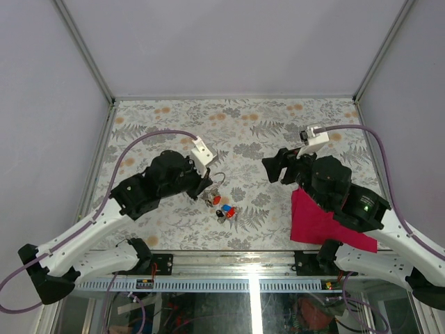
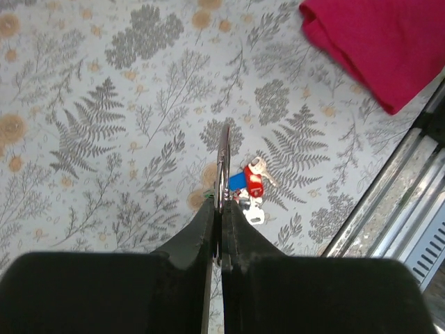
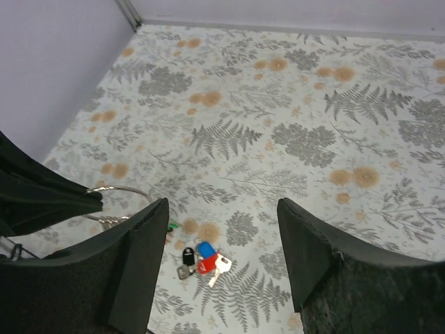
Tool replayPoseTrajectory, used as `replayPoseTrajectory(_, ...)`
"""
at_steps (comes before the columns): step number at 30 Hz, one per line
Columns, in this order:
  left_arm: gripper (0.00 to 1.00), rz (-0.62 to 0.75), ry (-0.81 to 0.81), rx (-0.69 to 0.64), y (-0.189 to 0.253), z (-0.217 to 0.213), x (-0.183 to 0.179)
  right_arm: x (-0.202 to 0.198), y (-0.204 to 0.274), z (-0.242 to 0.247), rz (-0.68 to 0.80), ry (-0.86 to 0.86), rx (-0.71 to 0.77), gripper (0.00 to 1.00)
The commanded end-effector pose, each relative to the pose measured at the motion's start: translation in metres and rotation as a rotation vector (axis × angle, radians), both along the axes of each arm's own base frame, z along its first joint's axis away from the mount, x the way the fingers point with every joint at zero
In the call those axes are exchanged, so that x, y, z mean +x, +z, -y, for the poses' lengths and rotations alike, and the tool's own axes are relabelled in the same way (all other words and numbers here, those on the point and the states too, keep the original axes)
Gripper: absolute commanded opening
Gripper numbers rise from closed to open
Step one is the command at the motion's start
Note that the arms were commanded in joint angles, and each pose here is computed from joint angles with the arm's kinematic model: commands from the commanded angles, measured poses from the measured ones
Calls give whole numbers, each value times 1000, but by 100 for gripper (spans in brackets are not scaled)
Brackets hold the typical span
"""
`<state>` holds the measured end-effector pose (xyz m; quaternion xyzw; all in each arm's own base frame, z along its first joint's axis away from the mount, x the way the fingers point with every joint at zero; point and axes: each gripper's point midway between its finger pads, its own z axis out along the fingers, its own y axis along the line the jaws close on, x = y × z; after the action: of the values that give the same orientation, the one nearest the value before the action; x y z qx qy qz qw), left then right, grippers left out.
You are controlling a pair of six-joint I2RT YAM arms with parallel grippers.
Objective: Put the keys on the keyring
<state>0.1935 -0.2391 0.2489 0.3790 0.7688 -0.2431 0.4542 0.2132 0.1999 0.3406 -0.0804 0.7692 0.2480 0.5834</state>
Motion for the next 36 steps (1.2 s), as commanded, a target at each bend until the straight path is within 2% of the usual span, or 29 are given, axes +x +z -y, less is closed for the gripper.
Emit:
replayPoseTrajectory(1,0,-3,65,20,4,-5,10,8,-15,14,21,-60,-100,73)
replayPoseTrajectory(6,0,-33,134,42,-8,-8,24,6,-37,12,-20,-45,-156,82)
replayPoseTrajectory(9,0,-47,167,54,-15,-9,37,4,-53,12,-35,-18,-209,100)
replayPoseTrajectory(16,0,-62,216,25,-27,-10,87,0,-81,4,-44,45,-250,99)
replayPoseTrajectory(20,0,-68,216,6,-29,2,120,3,-90,8,-39,23,-270,99)
replayPoseTrajectory(27,0,-74,136,-76,-20,57,175,0,-100,20,-23,-2,-252,99)
replayPoseTrajectory(36,0,-199,-13,-239,-43,151,235,-2,-116,38,-76,-93,-247,99)
